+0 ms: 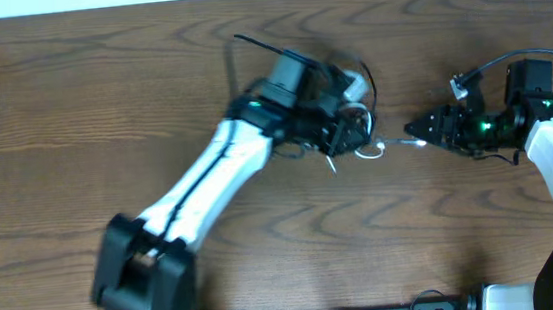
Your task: Untangle cables
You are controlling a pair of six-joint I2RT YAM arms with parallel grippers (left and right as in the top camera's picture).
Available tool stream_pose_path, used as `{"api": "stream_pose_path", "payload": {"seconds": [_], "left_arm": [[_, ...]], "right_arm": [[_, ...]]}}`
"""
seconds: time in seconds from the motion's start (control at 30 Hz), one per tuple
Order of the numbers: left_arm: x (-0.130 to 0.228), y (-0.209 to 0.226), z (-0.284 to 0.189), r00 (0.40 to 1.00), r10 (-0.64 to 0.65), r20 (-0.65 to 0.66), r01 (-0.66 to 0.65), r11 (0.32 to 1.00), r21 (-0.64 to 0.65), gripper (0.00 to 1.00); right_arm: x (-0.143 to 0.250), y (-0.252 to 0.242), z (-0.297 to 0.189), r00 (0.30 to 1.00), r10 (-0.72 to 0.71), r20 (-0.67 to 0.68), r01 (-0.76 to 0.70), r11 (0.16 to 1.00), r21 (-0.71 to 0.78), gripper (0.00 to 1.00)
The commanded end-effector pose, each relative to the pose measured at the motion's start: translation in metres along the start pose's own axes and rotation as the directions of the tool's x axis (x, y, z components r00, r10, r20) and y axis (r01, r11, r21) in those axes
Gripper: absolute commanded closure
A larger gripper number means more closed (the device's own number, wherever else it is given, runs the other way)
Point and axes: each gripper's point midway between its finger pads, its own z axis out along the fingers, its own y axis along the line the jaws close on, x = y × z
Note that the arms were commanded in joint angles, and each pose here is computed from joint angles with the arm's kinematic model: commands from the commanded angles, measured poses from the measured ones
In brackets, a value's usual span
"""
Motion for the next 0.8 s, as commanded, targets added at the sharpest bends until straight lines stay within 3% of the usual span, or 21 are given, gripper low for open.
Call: {"api": "stream_pose_path", "payload": {"seconds": [0.0,0.27,0.47,0.67,0.77], "left_arm": [[-0.014,-0.027,-0.037,0.994,-0.100,0.051,0.091,0.984,0.150,0.93],[-0.037,-0.012,-0.079,0.913,-0.397,0.097,0.366,0.901,0.233,0.93],[-0.047,-0.010,-0.084,0.890,-0.439,0.120,0.401,0.882,0.248,0.93],[-0.061,-0.001,-0.086,0.758,-0.637,0.137,0.595,0.763,0.253,0.93],[-0.066,-0.002,-0.087,0.725,-0.676,0.133,0.629,0.728,0.272,0.93]], "right_arm": [[-0.004,0.055,-0.006,0.994,-0.105,0.024,0.108,0.961,-0.254,0.42],[-0.010,0.110,0.006,0.976,-0.211,0.051,0.214,0.898,-0.384,0.47],[0.001,0.145,0.023,0.954,-0.296,0.041,0.284,0.855,-0.434,0.48],[0.005,0.170,0.042,0.938,-0.342,0.059,0.334,0.841,-0.427,0.51],[-0.002,0.173,0.044,0.948,-0.311,0.074,0.313,0.857,-0.410,0.54]]}}
